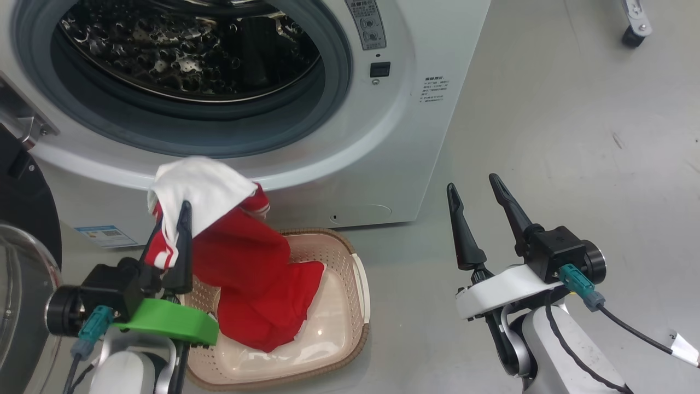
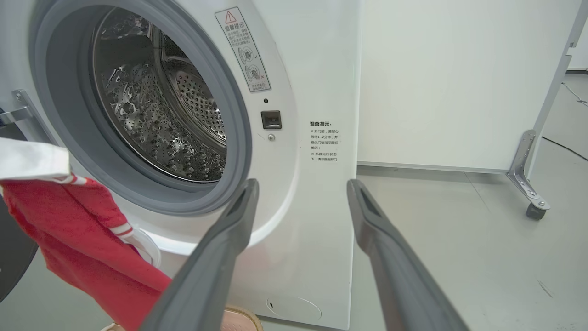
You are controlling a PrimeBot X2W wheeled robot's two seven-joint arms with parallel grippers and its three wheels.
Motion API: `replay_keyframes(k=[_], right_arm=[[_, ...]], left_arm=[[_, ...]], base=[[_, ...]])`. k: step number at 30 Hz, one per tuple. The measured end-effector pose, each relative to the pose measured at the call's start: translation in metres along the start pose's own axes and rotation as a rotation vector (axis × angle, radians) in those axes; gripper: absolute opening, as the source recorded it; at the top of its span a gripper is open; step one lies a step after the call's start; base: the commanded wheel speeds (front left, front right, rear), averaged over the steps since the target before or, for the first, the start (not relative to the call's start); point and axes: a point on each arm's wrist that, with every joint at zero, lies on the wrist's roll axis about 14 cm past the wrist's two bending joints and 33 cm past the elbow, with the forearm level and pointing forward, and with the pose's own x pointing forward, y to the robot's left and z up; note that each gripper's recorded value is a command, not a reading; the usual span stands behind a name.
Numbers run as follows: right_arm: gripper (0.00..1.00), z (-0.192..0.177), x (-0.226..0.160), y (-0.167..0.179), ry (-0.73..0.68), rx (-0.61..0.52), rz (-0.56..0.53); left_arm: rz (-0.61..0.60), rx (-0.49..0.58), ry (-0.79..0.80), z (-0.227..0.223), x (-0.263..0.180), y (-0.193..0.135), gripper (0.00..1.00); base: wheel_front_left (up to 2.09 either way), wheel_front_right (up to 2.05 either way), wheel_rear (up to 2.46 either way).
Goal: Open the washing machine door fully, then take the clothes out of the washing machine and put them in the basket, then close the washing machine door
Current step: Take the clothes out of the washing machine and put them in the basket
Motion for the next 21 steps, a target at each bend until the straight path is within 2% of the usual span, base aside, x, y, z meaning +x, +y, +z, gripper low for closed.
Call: replay_keyframes(k=[5,15,21], right_arm=[[1.0,-0.007,0.003,0.001,0.016,0.004,0.006],[1.0,-0.018,0.016,-0.003,0.034,0.015,0.006],[1.0,-0.023,0.024,-0.011,0.036,0.018,-0.009]], left_arm=[[0.024,-0.037,0.194,-0.059,-0.018,0.007,0.0],[0.024,-0.105,0.432,-0.135,-0.034,0.011,0.0],[-0.001,-0.123,0.539,-0.171,-0.023,0.009,0.0]], base=[[0.0,0.0,0.0],[0.0,0.0,0.0],[0.0,0.0,0.0]])
